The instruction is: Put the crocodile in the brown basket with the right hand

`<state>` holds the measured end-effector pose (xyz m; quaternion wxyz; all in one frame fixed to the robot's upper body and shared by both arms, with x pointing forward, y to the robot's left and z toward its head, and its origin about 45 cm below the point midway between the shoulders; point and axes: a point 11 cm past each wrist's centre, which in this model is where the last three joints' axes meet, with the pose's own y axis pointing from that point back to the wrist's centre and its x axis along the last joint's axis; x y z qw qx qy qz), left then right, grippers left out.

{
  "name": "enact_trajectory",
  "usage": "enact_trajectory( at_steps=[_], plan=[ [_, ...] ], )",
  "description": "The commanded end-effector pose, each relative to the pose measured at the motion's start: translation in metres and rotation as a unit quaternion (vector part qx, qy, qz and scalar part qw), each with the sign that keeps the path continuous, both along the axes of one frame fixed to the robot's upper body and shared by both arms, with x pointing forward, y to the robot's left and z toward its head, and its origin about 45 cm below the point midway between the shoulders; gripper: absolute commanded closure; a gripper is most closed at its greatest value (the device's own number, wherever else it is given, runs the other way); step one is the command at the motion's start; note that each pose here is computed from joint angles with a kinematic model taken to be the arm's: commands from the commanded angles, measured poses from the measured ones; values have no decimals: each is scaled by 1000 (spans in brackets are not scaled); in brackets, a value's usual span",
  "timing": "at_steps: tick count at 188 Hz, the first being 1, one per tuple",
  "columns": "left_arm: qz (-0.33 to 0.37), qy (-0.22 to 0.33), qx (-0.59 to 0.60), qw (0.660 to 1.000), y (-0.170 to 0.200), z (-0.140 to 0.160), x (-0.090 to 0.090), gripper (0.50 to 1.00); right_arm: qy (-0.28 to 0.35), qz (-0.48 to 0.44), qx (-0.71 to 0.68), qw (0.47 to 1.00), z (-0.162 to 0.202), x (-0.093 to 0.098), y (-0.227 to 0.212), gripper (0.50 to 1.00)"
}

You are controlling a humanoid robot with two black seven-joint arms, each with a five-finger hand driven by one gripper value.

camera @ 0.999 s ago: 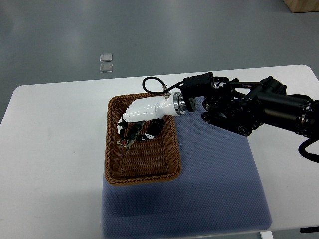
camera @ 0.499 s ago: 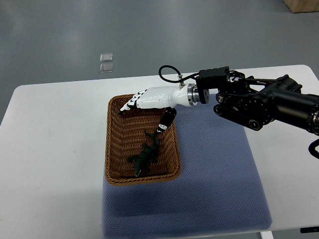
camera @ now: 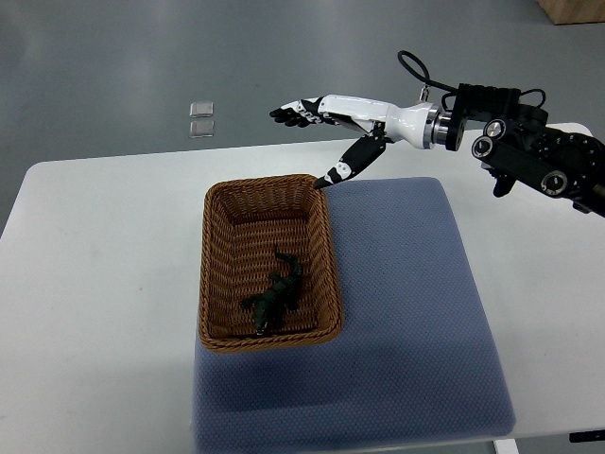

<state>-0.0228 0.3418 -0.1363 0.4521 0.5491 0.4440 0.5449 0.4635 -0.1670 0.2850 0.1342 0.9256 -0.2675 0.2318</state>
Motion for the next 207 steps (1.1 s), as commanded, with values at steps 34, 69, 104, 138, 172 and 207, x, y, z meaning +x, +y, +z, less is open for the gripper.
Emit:
enact_trajectory(
  at_steps=[34,69,104,138,172,207],
  plan=[
    [0,0,0,1000,0,0,0,500,151,-134,155,967,-27,2,-64,576],
    [0,0,0,1000,0,0,0,500,249,-191,235,920,-53,-3,-95,574],
    [0,0,0,1000,0,0,0,500,311,-224,292,876,-70,-7,-115,574],
    [0,0,0,1000,0,0,0,500,346,-244,325,846,-88,-14,-119,574],
    [0,0,0,1000,0,0,0,500,345,-258,333,839,-93,-15,-123,572],
    [0,-1,0,1000,0,0,1,500,337,-280,330,836,-97,-13,-139,572]
  ],
)
